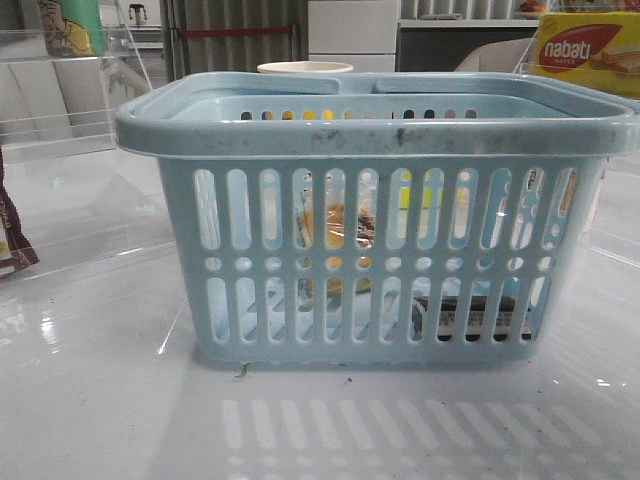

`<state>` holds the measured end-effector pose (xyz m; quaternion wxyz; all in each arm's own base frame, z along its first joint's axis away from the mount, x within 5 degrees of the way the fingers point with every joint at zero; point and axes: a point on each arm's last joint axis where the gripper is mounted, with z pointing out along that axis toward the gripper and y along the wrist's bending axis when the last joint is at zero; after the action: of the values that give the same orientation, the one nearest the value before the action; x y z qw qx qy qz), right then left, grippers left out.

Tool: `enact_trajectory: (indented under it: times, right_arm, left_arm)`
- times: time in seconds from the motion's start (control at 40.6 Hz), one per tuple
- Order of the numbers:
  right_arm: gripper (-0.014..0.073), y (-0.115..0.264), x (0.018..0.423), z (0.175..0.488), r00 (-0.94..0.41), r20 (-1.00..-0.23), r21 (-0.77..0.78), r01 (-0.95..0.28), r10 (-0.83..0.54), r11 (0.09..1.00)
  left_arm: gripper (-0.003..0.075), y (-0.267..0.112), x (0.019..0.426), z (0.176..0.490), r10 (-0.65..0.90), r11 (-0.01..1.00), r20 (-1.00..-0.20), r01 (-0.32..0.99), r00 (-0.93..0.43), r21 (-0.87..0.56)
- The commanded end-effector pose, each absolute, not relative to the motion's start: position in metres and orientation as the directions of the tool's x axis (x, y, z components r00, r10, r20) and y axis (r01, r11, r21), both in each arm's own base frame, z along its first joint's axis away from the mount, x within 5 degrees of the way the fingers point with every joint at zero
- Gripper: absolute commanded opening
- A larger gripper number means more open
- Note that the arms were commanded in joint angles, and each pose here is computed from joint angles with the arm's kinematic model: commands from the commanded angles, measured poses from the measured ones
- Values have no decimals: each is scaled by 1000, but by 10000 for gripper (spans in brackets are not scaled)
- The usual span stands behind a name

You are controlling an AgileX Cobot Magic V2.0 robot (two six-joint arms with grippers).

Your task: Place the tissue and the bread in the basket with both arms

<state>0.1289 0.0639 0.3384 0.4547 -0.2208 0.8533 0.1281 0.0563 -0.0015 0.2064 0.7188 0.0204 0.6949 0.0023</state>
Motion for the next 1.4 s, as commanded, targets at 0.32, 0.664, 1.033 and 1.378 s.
enact_trajectory:
  times: [0.32,0.664,1.033,1.378]
  right_arm:
    - [57,62,128,350,-408,-884,-3,-482,-227,876]
    - [57,12,85,314,-185,-982,-25,-140,-51,990]
    - [57,0,54,225,-15,-1000,-28,26,-28,999]
    - [57,-3,55,204,57,-998,-26,53,-29,998]
  left_arm:
    - [93,-1,54,214,17,1000,-991,23,136,20]
    - [93,-1,54,214,17,1000,-991,21,135,20]
    - [93,-1,54,214,17,1000,-991,21,135,20]
    - [93,-1,54,214,17,1000,-991,21,135,20]
